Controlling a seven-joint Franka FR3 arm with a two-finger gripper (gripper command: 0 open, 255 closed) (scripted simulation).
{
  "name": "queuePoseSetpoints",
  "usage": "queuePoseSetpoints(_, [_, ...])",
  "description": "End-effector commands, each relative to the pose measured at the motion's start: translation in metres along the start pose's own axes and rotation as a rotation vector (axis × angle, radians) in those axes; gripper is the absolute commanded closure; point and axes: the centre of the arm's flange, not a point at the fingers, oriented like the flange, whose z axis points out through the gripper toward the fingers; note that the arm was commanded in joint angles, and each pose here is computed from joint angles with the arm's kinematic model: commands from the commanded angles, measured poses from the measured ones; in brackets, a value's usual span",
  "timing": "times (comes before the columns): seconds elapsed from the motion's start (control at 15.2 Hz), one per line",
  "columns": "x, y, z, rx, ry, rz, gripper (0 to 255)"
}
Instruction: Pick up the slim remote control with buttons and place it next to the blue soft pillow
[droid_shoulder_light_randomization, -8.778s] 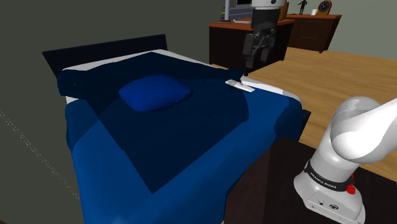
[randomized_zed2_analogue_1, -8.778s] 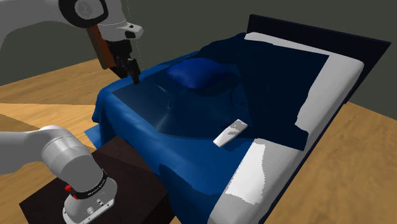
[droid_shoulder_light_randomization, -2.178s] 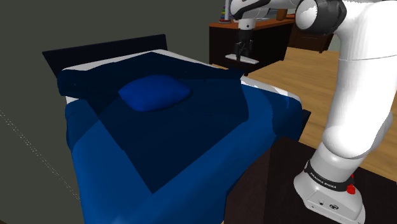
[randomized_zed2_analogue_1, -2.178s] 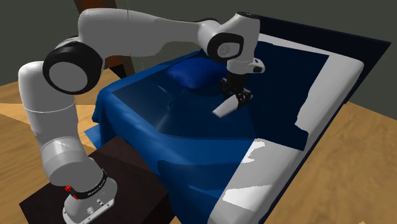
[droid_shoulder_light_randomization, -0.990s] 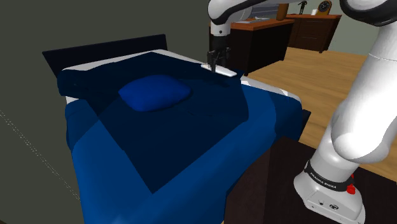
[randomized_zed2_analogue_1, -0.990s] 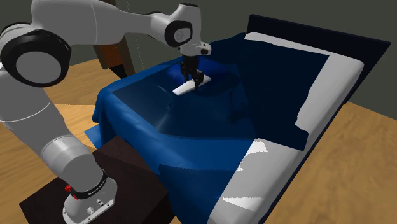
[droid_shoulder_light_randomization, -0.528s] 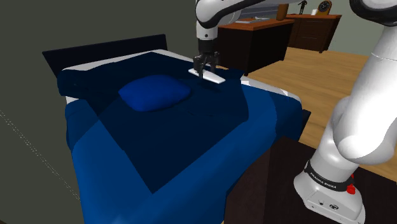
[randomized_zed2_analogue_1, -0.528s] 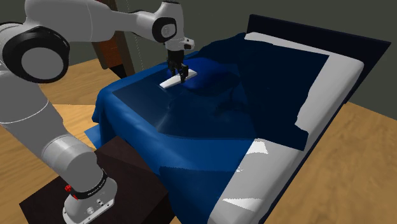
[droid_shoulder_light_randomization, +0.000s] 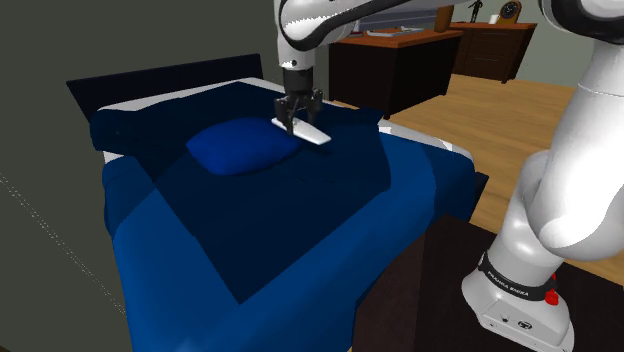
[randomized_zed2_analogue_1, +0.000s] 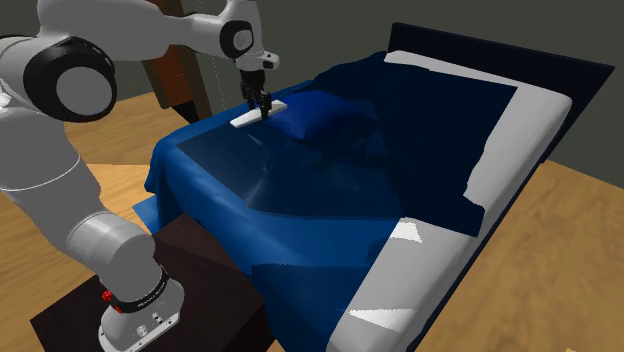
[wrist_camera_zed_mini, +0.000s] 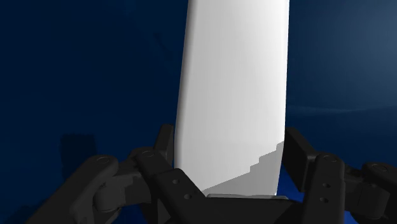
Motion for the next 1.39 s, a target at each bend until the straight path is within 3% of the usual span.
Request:
queuePoseSetpoints(0.0, [-0.002,-0.027,-0.001,0.000,0.000,0.001,255])
queuePoseSetpoints(0.99, [-0.026,-0.221,0.000,0.000,0.000,0.001,255])
queuePoseSetpoints(1.32, [-0.026,-0.221,0.026,0.000,0.000,0.001,255])
